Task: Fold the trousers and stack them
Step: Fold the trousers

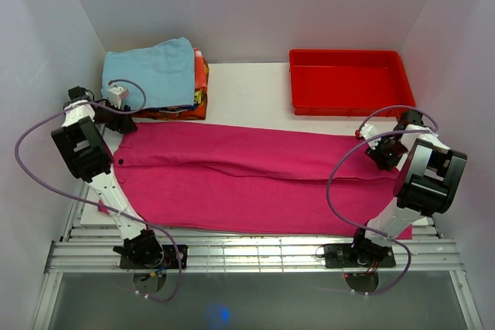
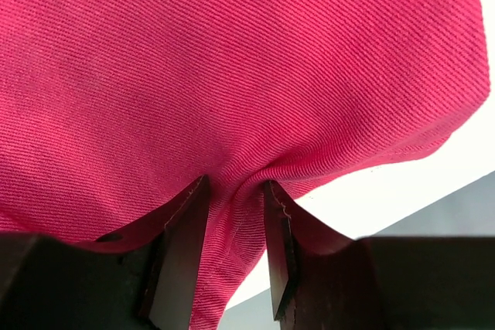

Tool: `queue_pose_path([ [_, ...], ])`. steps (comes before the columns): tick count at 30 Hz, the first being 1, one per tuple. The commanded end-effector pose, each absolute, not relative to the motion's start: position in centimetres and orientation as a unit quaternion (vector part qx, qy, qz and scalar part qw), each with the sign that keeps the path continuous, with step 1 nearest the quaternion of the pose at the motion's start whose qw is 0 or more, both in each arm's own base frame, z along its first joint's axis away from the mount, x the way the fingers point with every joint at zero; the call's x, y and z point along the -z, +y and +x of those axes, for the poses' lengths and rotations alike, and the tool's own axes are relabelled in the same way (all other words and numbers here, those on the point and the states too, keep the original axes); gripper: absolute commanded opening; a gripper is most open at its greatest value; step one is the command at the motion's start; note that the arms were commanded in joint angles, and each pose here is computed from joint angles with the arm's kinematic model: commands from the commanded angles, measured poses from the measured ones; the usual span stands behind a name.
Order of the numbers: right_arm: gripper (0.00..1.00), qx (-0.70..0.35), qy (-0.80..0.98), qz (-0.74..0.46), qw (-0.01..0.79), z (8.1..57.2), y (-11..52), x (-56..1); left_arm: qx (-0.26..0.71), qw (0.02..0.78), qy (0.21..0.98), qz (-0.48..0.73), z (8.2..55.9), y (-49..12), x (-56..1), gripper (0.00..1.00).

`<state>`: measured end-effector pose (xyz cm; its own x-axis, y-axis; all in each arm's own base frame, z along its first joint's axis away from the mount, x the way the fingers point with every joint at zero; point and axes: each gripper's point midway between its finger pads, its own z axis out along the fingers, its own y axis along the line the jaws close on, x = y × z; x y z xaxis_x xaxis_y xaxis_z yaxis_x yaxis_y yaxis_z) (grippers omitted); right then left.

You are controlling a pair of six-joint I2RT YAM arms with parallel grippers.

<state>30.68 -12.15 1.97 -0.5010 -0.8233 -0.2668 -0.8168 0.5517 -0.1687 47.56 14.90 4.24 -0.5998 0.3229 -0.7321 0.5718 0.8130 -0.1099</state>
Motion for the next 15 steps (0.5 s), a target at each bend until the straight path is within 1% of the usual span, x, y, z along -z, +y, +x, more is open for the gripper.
queue_pose_path([
  [1,0.41,-0.038,0.866,-0.485,0.114,27.8,-11.4,-0.7,0.15,0.388,0.857,0.304,49.2,13.9,-3.9,0.7],
  [2,0.41,-0.037,0.865,-0.486,0.115,27.8,-11.4,-0.7,0.153,0.379,0.858,0.31,48.9,13.8,-3.0,0.69],
  [5,0.41,-0.038,0.865,-0.486,0.121,28.0,-11.3,-1.0,0.163,0.346,0.859,0.341,47.2,13.5,-1.4,0.62],
  [6,0.41,-0.038,0.864,-0.487,0.12,27.9,-11.3,-1.1,0.178,0.323,0.863,0.346,45.8,13.1,-1.0,0.61],
  [7,0.41,-0.037,0.863,-0.489,0.123,27.9,-11.2,-1.3,0.177,0.31,0.864,0.355,45.0,13.1,-0.6,0.56],
  [8,0.42,-0.04,0.862,-0.49,0.123,27.7,-11.1,-1.4,0.184,0.298,0.861,0.369,43.7,13.0,0.1,0.53],
  [10,0.41,-0.044,0.856,-0.499,0.126,27.3,-10.8,-1.6,0.194,0.285,0.859,0.378,41.8,12.5,-0.3,0.48],
  [11,0.41,-0.046,0.854,-0.503,0.126,27.0,-10.6,-1.5,0.205,0.275,0.86,0.376,40.5,12.2,0.2,0.4],
  [13,0.41,-0.052,0.848,-0.514,0.121,26.1,-10.3,-1.4,0.199,0.281,0.854,0.391,39.7,12.1,-0.8,0.33],
  [14,0.41,-0.055,0.846,-0.517,0.119,25.8,-10.2,-1.3,0.2,0.285,0.852,0.39,39.3,12.0,-1.0,0.28],
  [15,0.41,-0.067,0.842,-0.521,0.118,25.1,-9.8,-1.5,0.196,0.288,0.85,0.394,38.9,11.9,-1.4,0.25],
])
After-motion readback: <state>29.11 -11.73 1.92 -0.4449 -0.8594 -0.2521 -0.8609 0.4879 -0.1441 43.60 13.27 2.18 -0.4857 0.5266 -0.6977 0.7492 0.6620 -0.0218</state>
